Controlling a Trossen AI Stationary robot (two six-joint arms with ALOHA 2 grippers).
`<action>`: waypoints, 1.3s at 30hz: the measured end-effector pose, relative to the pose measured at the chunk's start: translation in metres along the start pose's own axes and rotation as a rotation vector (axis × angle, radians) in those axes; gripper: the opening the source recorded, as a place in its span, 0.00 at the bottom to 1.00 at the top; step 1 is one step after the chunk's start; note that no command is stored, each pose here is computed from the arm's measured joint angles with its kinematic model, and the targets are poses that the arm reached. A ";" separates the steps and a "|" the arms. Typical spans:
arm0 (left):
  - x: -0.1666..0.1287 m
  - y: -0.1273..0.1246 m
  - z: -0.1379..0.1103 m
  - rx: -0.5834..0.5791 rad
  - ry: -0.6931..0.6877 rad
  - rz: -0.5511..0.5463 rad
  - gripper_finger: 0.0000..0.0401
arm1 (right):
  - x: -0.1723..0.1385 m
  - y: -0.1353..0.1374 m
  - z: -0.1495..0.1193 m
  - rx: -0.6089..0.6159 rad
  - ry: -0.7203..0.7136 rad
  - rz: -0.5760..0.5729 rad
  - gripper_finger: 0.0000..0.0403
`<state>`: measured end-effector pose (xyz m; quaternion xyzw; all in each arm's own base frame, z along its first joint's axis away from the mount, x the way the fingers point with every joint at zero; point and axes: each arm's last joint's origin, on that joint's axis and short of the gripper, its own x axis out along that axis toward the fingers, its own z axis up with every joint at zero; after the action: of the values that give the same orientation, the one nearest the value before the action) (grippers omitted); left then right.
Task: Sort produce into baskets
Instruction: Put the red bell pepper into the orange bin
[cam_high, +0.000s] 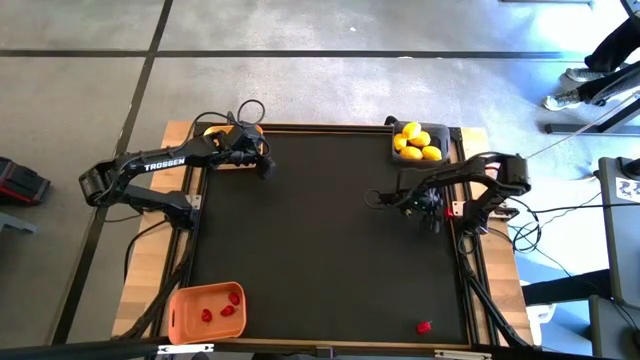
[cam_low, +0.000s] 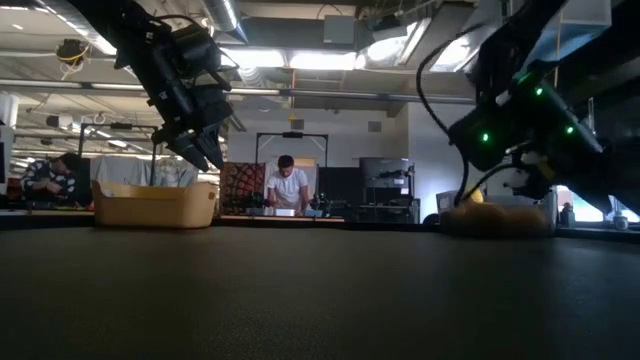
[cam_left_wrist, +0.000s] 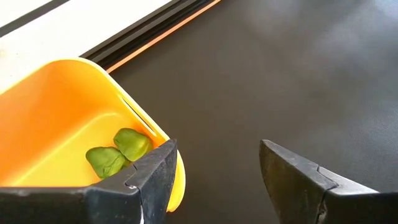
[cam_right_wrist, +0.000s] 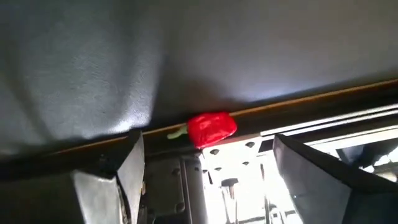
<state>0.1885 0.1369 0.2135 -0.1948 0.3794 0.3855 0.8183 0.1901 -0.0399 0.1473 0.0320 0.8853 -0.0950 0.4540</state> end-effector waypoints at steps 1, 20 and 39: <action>0.000 0.000 0.000 0.000 0.000 0.000 0.56 | 0.002 -0.002 0.002 0.006 0.022 0.006 0.72; 0.000 0.000 0.000 -0.006 0.000 0.000 0.56 | 0.050 -0.003 0.040 -0.029 0.339 -0.071 0.70; 0.000 0.000 0.000 -0.011 0.001 0.000 0.56 | 0.051 -0.003 0.041 -0.037 0.335 -0.089 0.06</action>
<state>0.1885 0.1369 0.2135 -0.1993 0.3776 0.3876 0.8170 0.1925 -0.0520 0.0834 -0.0002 0.9507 -0.0922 0.2961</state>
